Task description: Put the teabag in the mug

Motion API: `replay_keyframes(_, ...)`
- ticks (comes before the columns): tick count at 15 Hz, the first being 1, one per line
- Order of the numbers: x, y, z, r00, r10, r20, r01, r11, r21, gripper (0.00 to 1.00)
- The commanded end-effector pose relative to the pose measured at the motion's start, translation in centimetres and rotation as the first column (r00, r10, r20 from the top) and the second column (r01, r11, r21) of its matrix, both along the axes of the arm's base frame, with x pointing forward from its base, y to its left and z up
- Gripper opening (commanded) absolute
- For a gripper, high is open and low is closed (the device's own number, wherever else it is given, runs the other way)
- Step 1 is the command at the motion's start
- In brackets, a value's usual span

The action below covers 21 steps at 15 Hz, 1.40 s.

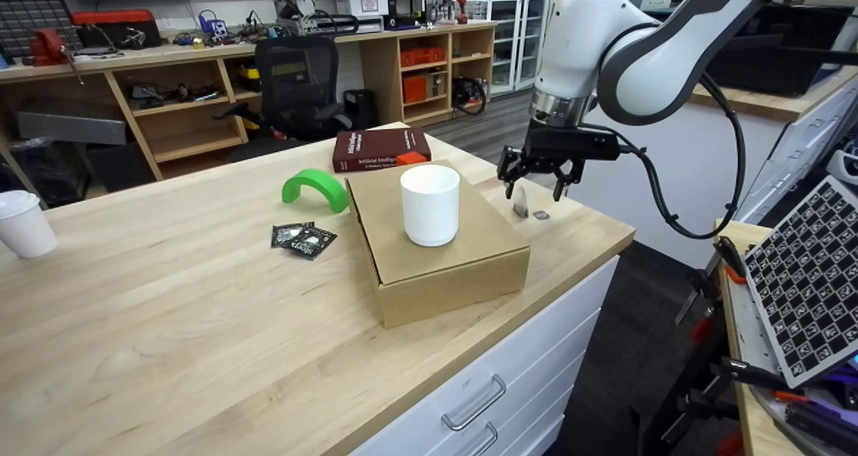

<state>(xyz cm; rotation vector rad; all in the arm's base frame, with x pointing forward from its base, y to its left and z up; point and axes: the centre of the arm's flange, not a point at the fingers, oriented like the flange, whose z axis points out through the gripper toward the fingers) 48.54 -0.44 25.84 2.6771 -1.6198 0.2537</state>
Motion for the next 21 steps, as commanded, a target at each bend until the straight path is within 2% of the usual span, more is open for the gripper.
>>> replay_keyframes(1,1.5,0.3,-0.8,0.999,-0.014,-0.047,0.014,1.000,0.012,1.00)
replay_keyframes(2,1.7,0.4,-0.9,0.999,-0.016,-0.050,0.016,1.000,0.013,1.00)
replay_keyframes(3,1.9,0.4,-1.0,0.999,-0.016,-0.048,0.017,1.000,0.015,0.75)
replay_keyframes(5,2.2,0.6,-1.1,0.998,-0.016,-0.053,0.017,1.000,0.018,0.67)
replay_keyframes(14,2.0,0.3,-1.3,0.996,-0.004,-0.085,0.005,1.000,0.015,0.07)
replay_keyframes(15,1.8,0.3,-1.2,0.996,-0.005,-0.090,0.006,1.000,0.014,0.03)
replay_keyframes(17,1.6,0.2,-1.1,0.996,-0.003,-0.094,0.004,1.000,0.008,0.00)
replay_keyframes(20,1.5,0.9,0.1,0.996,0.016,-0.088,-0.017,1.000,-0.007,0.03)
replay_keyframes(21,1.5,2.0,1.7,0.997,0.043,-0.069,-0.044,0.999,-0.011,0.03)
